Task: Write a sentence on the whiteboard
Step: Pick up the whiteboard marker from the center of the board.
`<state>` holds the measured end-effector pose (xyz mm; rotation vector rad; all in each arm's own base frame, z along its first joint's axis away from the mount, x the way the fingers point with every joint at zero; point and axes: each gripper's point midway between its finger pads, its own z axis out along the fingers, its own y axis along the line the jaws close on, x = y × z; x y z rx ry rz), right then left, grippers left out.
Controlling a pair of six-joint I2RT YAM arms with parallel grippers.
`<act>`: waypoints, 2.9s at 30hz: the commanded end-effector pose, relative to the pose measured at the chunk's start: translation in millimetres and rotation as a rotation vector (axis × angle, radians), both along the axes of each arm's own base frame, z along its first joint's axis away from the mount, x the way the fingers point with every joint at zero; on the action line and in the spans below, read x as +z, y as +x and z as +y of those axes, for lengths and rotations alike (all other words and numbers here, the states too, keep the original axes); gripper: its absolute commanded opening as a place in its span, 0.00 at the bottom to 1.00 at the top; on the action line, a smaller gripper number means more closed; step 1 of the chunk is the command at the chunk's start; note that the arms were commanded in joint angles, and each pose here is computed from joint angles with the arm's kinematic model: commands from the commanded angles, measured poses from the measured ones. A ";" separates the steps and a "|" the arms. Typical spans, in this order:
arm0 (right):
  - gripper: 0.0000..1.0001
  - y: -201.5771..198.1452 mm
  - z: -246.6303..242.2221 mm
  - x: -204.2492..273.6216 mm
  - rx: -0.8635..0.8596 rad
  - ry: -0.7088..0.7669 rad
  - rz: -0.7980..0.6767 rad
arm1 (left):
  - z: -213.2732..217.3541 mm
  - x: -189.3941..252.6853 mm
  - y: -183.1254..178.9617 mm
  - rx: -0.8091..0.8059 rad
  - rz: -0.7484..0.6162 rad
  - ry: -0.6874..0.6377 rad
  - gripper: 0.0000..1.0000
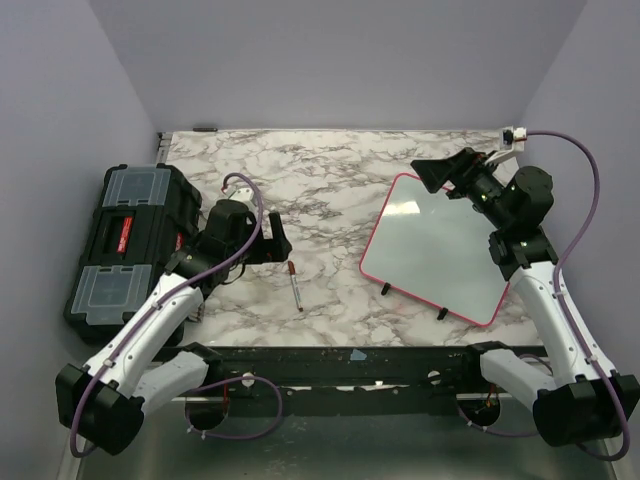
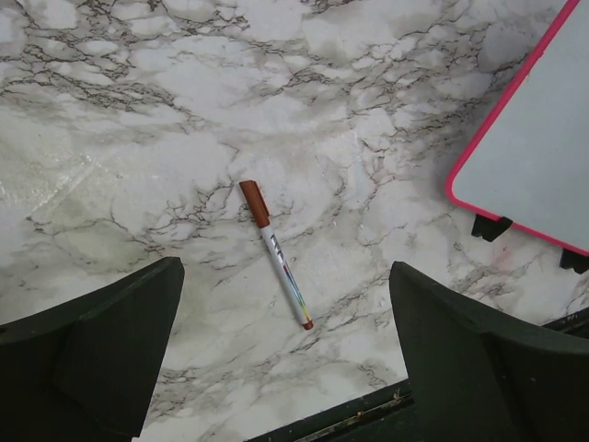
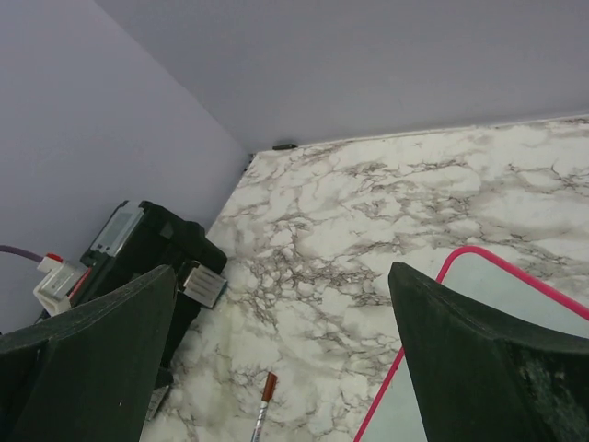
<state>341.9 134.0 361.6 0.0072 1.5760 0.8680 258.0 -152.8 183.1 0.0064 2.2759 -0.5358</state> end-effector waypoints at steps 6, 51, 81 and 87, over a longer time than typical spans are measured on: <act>1.00 -12.4 -4.9 -2.7 -0.029 0.023 0.030 | 4.5 -18.1 -0.4 0.082 0.013 0.020 0.95; 1.00 -72.3 -217.9 -92.9 -1.227 -0.326 0.370 | -37.2 -175.3 -15.6 0.095 0.340 0.183 0.30; 0.97 -70.0 18.3 -72.6 0.206 -0.071 0.365 | -93.4 5.4 -17.0 -0.009 0.013 -0.228 0.00; 0.91 -91.1 60.4 -52.1 0.439 0.002 0.242 | -97.9 89.3 -6.0 0.095 -0.044 -0.435 0.00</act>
